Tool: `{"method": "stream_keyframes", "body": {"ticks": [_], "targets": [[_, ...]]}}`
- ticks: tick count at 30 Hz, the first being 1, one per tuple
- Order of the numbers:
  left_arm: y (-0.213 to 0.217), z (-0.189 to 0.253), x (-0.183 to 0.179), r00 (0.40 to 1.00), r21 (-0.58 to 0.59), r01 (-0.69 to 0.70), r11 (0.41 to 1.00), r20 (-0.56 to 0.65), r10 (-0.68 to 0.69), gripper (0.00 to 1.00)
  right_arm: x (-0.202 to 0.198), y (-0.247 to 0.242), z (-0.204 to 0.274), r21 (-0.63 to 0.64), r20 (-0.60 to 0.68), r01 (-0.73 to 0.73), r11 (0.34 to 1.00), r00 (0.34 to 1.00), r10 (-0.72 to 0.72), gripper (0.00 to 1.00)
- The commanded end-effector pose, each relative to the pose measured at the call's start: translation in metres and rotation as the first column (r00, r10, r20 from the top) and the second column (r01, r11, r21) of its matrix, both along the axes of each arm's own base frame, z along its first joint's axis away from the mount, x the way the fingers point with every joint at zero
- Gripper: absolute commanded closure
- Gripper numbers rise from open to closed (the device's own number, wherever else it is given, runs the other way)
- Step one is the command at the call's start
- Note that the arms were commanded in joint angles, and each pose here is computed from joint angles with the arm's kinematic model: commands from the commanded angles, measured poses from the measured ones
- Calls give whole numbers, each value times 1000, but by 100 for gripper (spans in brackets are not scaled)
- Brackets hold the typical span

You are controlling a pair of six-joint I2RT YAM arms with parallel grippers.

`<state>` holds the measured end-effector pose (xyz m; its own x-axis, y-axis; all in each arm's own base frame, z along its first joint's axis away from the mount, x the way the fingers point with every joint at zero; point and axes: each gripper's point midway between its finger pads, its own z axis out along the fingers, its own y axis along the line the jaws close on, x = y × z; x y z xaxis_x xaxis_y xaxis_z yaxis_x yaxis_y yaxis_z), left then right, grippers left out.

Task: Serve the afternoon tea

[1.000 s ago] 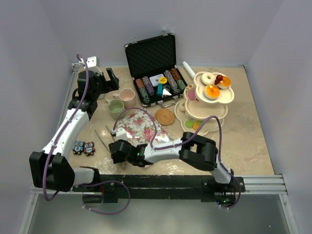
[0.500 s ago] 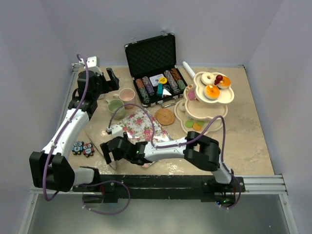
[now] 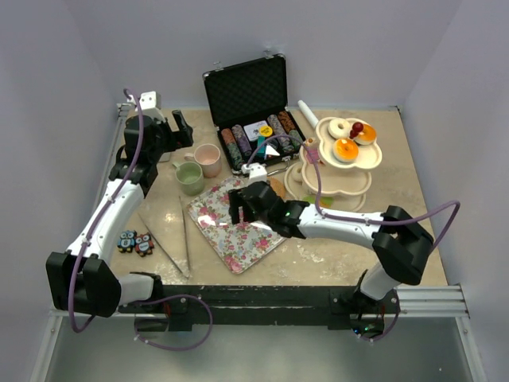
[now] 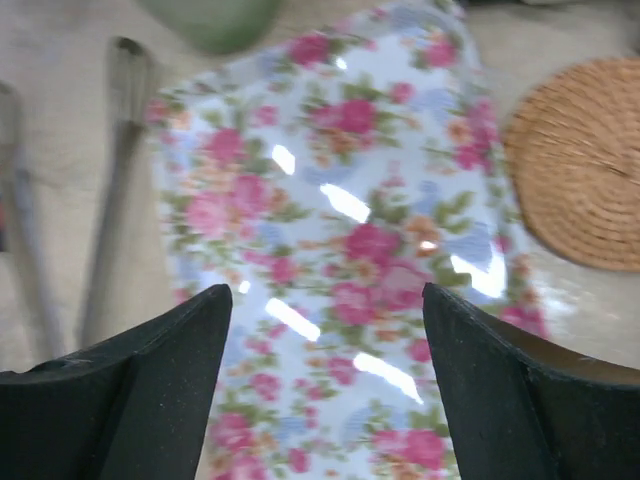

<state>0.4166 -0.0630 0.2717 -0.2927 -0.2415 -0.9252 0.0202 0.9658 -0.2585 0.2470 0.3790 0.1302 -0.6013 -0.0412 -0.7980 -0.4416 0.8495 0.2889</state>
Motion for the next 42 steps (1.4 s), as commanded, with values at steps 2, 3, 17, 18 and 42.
{"method": "stream_keyframes", "body": {"ticks": [2, 3, 17, 18, 42], "targets": [[1, 15, 0, 999, 14, 0, 1000, 47, -1, 1, 10, -40, -34, -61, -47, -39, 997, 998, 37, 23], [0, 13, 1, 999, 12, 4, 1000, 42, -5, 1, 14, -46, -37, -69, -48, -22, 997, 999, 19, 24], [-5, 10, 2, 999, -1, 28, 1000, 33, -27, 1, 49, -89, -68, -180, -19, 106, 978, 994, -111, 28], [-5, 9, 2, 999, -1, 29, 1000, 32, -29, 1, 50, -88, -71, -181, -26, 102, 978, 994, -109, 30], [-7, 12, 2, 999, -10, 36, 999, 35, -36, 2, -24, 19, -99, -79, -213, -153, 985, 968, 133, 44]]}}
